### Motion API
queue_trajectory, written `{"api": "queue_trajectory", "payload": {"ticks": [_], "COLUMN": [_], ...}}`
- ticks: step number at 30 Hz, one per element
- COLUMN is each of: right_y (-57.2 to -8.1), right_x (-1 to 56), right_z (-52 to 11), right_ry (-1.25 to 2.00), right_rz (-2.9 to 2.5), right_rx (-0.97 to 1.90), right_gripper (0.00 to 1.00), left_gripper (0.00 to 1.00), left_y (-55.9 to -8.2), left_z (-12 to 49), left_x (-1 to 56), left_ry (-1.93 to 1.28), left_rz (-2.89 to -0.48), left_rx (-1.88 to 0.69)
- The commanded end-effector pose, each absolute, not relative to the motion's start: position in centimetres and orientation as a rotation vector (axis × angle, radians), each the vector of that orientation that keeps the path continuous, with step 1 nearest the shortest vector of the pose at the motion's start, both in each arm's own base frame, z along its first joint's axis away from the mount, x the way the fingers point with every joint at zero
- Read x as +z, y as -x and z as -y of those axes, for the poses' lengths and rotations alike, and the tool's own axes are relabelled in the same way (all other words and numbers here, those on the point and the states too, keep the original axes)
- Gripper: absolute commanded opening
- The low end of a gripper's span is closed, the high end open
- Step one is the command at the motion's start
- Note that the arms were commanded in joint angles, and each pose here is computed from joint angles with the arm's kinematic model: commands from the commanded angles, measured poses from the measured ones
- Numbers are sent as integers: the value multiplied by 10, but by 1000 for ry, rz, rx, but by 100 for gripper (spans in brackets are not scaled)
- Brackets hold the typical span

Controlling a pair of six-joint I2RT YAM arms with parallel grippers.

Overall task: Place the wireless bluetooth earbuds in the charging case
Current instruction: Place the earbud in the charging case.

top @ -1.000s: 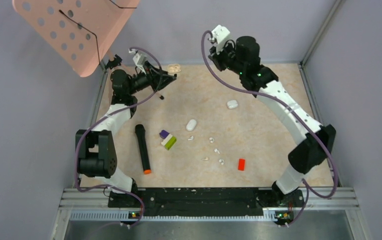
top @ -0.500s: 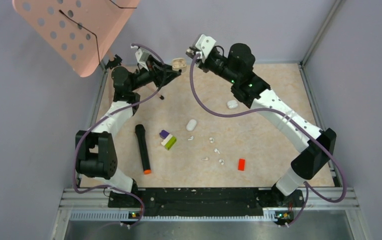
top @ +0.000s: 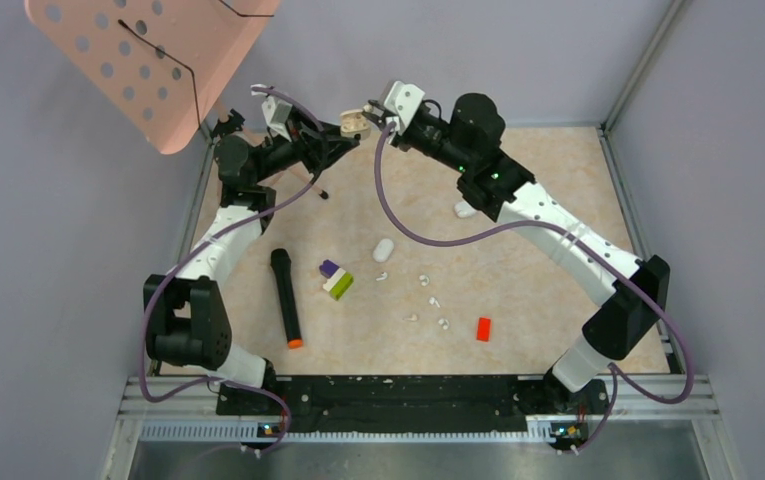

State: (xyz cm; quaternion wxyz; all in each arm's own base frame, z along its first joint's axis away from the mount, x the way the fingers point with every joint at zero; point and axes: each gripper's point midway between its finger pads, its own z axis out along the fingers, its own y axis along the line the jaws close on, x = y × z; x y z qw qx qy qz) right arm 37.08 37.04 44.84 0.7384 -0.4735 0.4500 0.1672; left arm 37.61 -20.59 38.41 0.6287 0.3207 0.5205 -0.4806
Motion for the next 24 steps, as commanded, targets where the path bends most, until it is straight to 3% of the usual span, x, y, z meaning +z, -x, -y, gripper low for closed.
{"api": "queue_trajectory", "payload": {"ticks": [1, 24], "right_y": [-361, -368], "right_x": [459, 435], "right_z": [-380, -387], "right_ry": [1047, 1122], "right_rz": [-916, -916], "right_rx": [393, 340], "right_gripper": [0, 0], "left_gripper": [0, 0], "left_y": [-360, -362], "left_z": [206, 206], "left_x": [420, 420], "left_ry": [-784, -780], "left_rz": [-1077, -1073], "left_rx": [-1053, -1049]}}
